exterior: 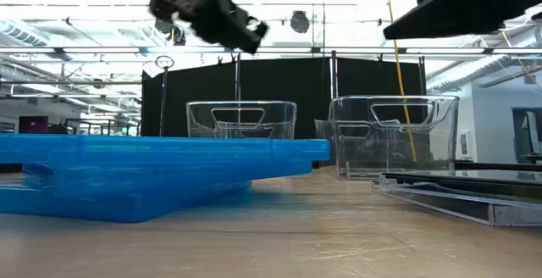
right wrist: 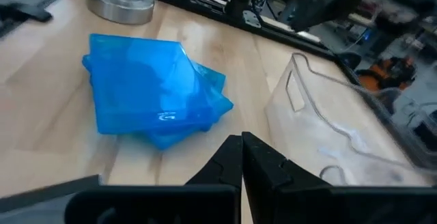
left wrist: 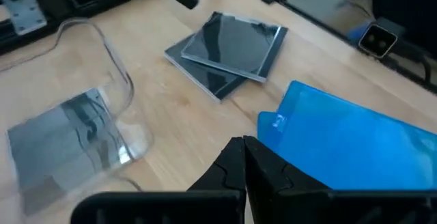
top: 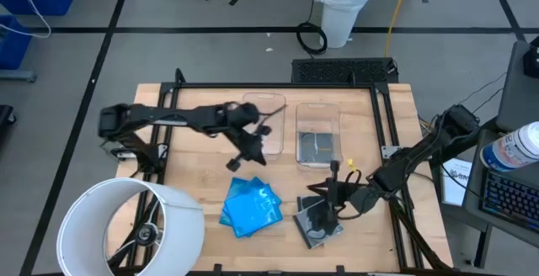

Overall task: Pick & place jewel cases by type
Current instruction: Put the blue CD case into the left transparent bin

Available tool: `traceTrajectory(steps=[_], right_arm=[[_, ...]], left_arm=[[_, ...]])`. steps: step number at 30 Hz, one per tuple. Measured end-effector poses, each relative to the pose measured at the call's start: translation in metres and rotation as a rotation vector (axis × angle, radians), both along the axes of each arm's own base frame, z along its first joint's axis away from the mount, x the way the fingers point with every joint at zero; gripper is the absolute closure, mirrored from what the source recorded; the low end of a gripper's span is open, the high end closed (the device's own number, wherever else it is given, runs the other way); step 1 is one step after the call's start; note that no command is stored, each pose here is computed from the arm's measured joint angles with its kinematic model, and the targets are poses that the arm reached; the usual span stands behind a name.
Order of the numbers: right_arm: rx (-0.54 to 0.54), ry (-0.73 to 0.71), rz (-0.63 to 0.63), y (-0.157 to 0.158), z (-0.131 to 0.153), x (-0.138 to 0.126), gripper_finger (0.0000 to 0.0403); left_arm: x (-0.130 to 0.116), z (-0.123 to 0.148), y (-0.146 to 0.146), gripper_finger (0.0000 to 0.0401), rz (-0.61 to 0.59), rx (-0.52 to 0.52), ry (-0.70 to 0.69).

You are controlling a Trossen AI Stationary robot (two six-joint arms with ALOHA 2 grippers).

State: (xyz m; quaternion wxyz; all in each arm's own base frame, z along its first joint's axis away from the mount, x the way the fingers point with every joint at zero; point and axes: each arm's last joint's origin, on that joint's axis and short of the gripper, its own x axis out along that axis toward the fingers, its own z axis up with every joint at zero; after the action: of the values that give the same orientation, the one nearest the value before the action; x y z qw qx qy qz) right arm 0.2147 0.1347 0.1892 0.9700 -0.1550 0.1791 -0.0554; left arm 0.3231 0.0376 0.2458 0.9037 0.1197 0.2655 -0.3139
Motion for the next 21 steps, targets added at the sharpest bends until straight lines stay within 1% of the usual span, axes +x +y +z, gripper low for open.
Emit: traceTrajectory(steps=[3,5,6,9,11,13,16,18,20,21], right_arm=[[-0.012,0.006,0.066,0.001,-0.005,0.008,0.0403],[-0.039,0.007,0.135,0.001,-0.008,0.014,0.0403],[-0.057,-0.001,0.159,0.001,-0.009,0.017,0.0403],[-0.093,-0.069,0.162,0.000,-0.008,0.027,0.0403],[-0.159,-0.089,0.133,0.001,-0.007,0.034,0.0403],[-0.254,-0.068,0.054,0.006,-0.007,0.042,0.0403],[-0.412,0.024,-0.056,0.021,-0.006,0.059,0.0403],[-0.498,0.101,-0.089,0.037,-0.007,0.072,0.0403],[-0.545,0.156,-0.130,0.051,-0.008,0.082,0.0402],[-0.546,0.168,-0.141,0.058,-0.007,0.087,0.0399]], left_arm=[[-0.024,-0.012,-0.003,0.0398,0.057,-0.043,-0.049],[-0.037,-0.019,-0.006,0.0397,0.085,-0.066,-0.091],[-0.044,-0.026,-0.009,0.0396,0.105,-0.080,-0.087],[-0.058,-0.042,-0.017,0.0394,0.152,-0.115,-0.096],[-0.066,-0.050,-0.023,0.0394,0.173,-0.129,-0.109],[-0.073,-0.060,-0.028,0.0393,0.183,-0.133,-0.105],[-0.081,-0.072,-0.034,0.0393,0.194,-0.155,-0.104],[-0.084,-0.077,-0.036,0.0392,0.218,-0.166,-0.100],[-0.086,-0.080,-0.038,0.0392,0.237,-0.175,-0.094],[-0.086,-0.080,-0.038,0.0392,0.240,-0.179,-0.090]])
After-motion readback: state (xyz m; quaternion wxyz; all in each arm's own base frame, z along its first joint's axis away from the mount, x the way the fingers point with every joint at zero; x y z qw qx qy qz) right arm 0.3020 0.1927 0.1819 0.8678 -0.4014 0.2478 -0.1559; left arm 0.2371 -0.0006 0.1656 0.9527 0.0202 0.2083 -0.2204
